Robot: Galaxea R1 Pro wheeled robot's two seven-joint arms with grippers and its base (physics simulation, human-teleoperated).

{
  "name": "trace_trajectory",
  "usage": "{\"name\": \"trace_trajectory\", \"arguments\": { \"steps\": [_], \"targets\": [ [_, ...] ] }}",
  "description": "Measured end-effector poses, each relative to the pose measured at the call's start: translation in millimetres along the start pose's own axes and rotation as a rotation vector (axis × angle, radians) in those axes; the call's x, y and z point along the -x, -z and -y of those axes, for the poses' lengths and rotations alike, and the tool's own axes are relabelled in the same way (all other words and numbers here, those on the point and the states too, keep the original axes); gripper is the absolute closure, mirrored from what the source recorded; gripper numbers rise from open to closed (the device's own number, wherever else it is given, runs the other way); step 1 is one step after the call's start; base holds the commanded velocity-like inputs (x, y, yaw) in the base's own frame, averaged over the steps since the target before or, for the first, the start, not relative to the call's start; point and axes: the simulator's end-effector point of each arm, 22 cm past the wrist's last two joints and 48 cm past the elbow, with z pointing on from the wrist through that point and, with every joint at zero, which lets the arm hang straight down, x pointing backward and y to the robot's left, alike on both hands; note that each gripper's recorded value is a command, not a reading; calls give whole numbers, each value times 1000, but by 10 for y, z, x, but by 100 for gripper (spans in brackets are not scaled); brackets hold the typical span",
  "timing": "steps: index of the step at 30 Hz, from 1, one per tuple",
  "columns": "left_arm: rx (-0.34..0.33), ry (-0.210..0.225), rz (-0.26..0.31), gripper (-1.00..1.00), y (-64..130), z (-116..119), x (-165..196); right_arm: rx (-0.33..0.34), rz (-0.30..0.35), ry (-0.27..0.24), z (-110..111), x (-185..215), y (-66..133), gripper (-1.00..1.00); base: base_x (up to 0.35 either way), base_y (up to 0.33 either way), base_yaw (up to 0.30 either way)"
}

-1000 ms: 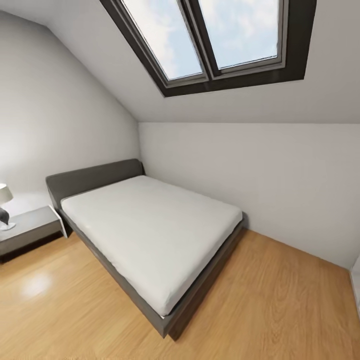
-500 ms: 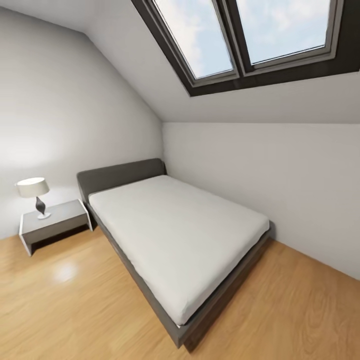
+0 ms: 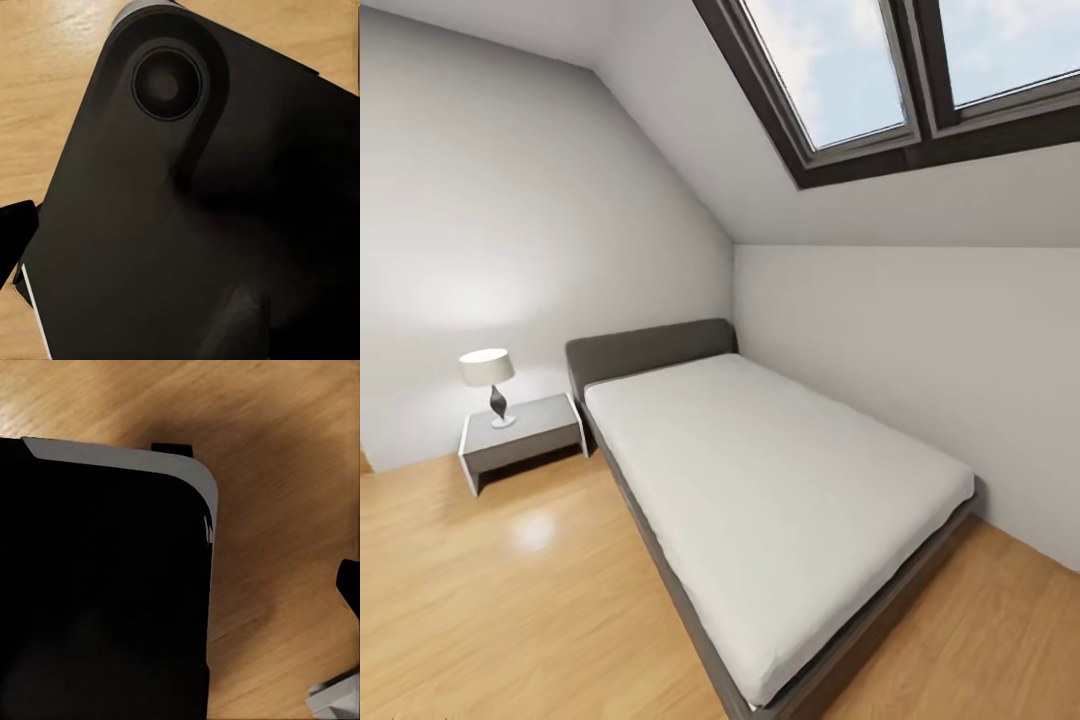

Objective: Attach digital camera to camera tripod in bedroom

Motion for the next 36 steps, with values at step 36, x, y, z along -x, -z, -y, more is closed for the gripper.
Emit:
{"name": "trace_trajectory", "arguments": {
  "steps": [36],
  "targets": [
    [31,6,2,-100,0,-63,8,6,-8,107,-14,-39,1,-100,43,0,300]
  ]
}}
